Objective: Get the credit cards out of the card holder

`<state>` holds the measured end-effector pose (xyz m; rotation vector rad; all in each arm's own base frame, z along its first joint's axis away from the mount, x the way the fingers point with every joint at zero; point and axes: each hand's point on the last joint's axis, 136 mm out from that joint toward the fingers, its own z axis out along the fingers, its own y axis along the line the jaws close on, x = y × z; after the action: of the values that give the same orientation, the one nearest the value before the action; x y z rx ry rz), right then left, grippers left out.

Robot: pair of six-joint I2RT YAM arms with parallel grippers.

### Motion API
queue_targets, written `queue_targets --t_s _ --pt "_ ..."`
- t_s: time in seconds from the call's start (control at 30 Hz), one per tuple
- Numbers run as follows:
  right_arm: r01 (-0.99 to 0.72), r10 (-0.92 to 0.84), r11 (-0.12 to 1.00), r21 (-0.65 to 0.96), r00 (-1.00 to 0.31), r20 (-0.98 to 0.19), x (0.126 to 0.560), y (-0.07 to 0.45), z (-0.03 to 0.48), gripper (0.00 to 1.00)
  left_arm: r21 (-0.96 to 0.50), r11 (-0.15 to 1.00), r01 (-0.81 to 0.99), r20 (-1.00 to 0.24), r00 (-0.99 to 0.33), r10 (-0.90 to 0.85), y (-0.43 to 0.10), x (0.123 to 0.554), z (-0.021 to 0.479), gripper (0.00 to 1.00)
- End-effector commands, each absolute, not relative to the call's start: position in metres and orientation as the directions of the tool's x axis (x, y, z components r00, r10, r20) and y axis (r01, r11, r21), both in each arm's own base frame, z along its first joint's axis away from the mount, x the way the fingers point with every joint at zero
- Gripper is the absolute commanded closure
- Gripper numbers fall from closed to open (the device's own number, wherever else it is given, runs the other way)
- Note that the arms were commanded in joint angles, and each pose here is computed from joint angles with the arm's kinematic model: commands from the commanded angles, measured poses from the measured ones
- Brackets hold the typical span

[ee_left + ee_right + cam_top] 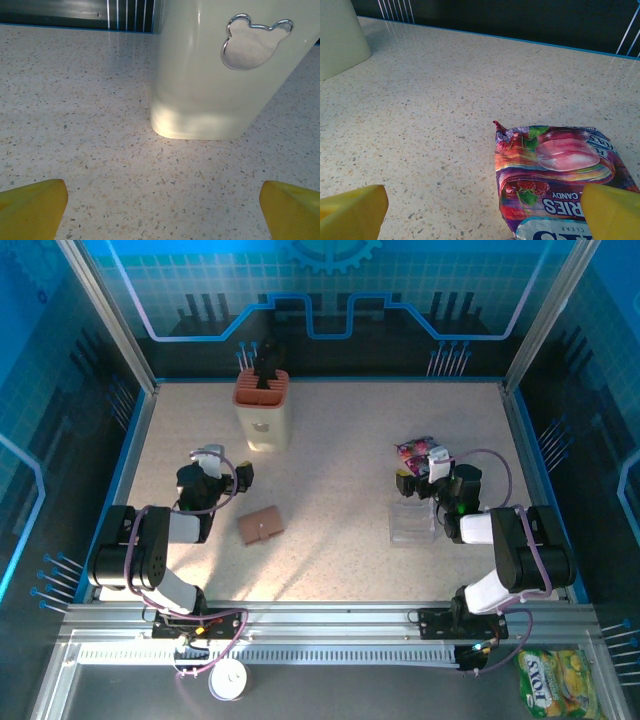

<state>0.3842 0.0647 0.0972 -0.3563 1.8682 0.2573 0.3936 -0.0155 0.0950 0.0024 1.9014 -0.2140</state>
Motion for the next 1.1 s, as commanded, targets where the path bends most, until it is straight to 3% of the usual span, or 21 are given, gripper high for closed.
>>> queue_targets --t_s 0.0,0.23,0.53,0.73,1.07 --pt "-0.31 -0.104 0.95 -0.02 -0.257 -0.961 0.387 0.053 0.108 0.0 -0.144 0.987 0.075 -0.94 -0.323 -0.113 -0.009 0.396 0.099 0.01" --pt "-0.271 -0.097 0.962 -0.02 -0.277 -0.956 0.384 0.047 0.127 0.0 -0.133 0.991 0.023 -0.941 -0.317 -0.119 -0.003 0.392 0.122 0.01" --pt "-0.207 -0.046 0.977 0.052 -0.442 -0.896 0.362 0.044 0.138 0.01 -0.239 0.967 -0.093 -0.889 -0.38 -0.256 0.004 0.383 0.158 0.01" --pt "-0.099 0.036 0.989 0.114 -0.579 -0.814 0.332 0.034 0.134 0.13 -0.367 0.923 -0.113 -0.828 -0.412 -0.38 -0.005 0.367 0.186 0.01" --pt "0.063 0.17 0.98 0.187 -0.746 -0.644 0.293 0.026 0.109 0.4 -0.396 0.907 -0.146 -0.743 -0.529 -0.409 -0.012 0.347 0.236 0.01"
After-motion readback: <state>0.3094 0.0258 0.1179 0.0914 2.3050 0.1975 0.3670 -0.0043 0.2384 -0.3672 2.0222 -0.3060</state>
